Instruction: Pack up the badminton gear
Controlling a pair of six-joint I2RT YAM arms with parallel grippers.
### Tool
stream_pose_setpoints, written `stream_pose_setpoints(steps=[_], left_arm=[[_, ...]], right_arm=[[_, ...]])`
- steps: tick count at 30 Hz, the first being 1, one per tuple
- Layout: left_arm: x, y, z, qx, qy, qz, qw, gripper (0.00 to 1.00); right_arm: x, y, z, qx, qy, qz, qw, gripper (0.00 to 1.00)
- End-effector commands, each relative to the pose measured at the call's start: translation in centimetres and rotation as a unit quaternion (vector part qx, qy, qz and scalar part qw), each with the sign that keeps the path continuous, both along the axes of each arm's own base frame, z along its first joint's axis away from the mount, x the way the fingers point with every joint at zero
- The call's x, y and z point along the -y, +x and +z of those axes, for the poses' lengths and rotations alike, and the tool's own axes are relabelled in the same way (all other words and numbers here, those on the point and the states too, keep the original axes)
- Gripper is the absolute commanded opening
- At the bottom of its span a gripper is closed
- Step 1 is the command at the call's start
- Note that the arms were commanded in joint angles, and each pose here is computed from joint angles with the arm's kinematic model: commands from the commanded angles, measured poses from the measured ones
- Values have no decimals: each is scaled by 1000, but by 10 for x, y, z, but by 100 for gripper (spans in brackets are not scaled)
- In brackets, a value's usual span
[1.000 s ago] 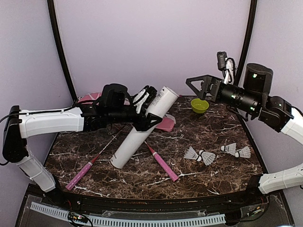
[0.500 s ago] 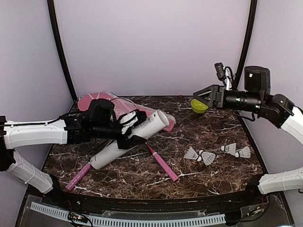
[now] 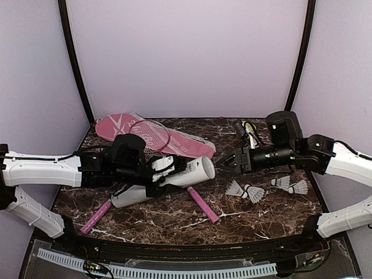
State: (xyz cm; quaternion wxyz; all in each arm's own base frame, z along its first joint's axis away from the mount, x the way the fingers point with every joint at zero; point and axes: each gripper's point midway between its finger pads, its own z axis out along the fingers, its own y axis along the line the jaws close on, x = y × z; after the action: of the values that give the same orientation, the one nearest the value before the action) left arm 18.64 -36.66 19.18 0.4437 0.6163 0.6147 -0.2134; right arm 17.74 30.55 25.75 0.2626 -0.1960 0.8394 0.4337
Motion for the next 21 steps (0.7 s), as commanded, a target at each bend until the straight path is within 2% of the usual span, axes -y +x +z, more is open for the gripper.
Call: stream_pose_setpoints(steps=[1, 12, 21], left_arm=[[2, -1, 2, 12, 1, -6, 1000, 50], [4, -2, 2, 10, 1, -10, 1000, 50], [4, -3, 3, 13, 3, -10, 1000, 51]], right_arm=[[-12, -6, -7, -3, 11, 7, 1000, 44], [-32, -5, -11, 6, 21, 15, 1000, 30], [-26, 5, -17, 14, 7, -26, 1000, 11]])
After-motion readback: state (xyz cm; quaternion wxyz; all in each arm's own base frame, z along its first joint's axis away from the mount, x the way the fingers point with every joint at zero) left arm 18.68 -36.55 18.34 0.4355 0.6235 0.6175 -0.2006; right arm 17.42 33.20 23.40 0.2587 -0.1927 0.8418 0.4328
